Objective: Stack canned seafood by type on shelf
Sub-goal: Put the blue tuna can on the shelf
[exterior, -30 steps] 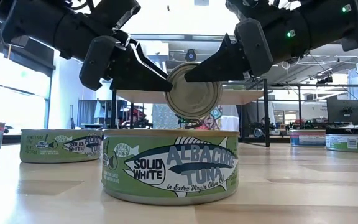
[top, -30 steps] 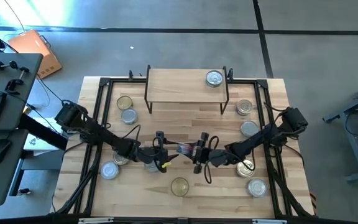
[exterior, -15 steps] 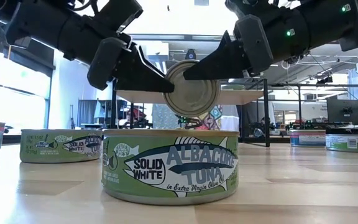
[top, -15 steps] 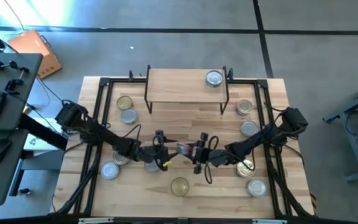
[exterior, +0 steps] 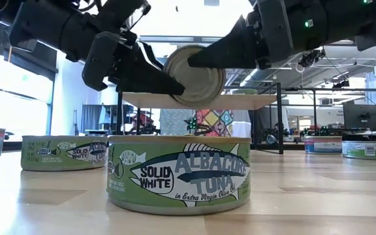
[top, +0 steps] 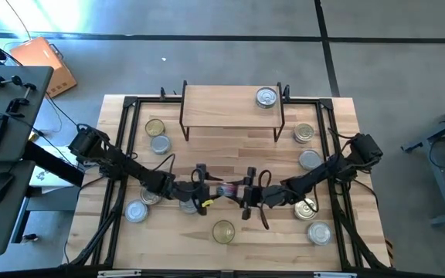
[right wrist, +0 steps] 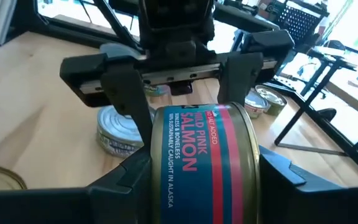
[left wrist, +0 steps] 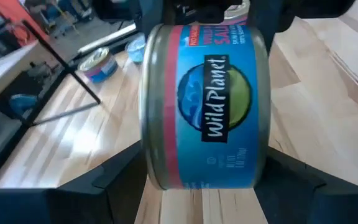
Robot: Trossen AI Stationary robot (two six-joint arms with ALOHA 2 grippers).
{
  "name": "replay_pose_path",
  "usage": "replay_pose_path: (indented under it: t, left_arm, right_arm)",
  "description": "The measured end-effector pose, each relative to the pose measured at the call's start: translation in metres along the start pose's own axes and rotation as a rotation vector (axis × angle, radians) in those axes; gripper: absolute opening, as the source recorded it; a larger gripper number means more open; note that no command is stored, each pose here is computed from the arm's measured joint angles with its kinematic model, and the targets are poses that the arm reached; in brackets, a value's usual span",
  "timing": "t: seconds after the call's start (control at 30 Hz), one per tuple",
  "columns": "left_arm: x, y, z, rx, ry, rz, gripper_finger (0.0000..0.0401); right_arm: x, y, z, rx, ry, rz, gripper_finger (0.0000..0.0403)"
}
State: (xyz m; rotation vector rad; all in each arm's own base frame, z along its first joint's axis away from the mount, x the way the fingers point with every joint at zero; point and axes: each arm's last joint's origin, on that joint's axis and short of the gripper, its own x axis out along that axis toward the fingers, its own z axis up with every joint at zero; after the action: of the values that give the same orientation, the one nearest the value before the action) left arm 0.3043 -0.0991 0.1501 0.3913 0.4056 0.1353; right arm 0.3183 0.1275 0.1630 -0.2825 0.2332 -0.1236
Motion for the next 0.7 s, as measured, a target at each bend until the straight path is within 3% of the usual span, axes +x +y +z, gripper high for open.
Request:
replay_pose_path:
  t: [0.13, 0.23, 0.33, 0.47, 0.6, 0.7]
  left_arm:
    - [-0.003, -0.005, 0.003, 0.053, -0.033, -0.010, 0.0222]
    - [-0.004, -0.008, 0.008, 0.087, -0.051, -0.011, 0.0176]
    - [-0.007, -0.008, 0.015, 0.120, -0.012, 0.044, 0.0172]
    - [-0.022, 0.001, 0.034, 0.230, 0.116, 0.164, 0.0172]
    - [-0.035, 0.028, 0.065, 0.403, 0.218, 0.325, 0.0172]
    - [-0.030, 0.068, 0.089, 0.547, 0.266, 0.401, 0.0172]
  right_arm:
    - [0.000, 0.000, 0.000, 0.021, 0.007, 0.005, 0.0184]
    - [0.000, 0.001, -0.002, 0.019, 0.017, 0.012, 0.0225]
    - [-0.003, 0.000, 0.001, 0.015, 0.019, -0.026, 0.0262]
    - [-0.020, -0.001, 0.016, -0.002, 0.037, -0.133, 0.0277]
    - [-0.045, 0.001, 0.026, -0.032, 0.092, -0.224, 0.0279]
    - [-0.062, 0.002, 0.032, -0.001, 0.108, -0.268, 0.0280]
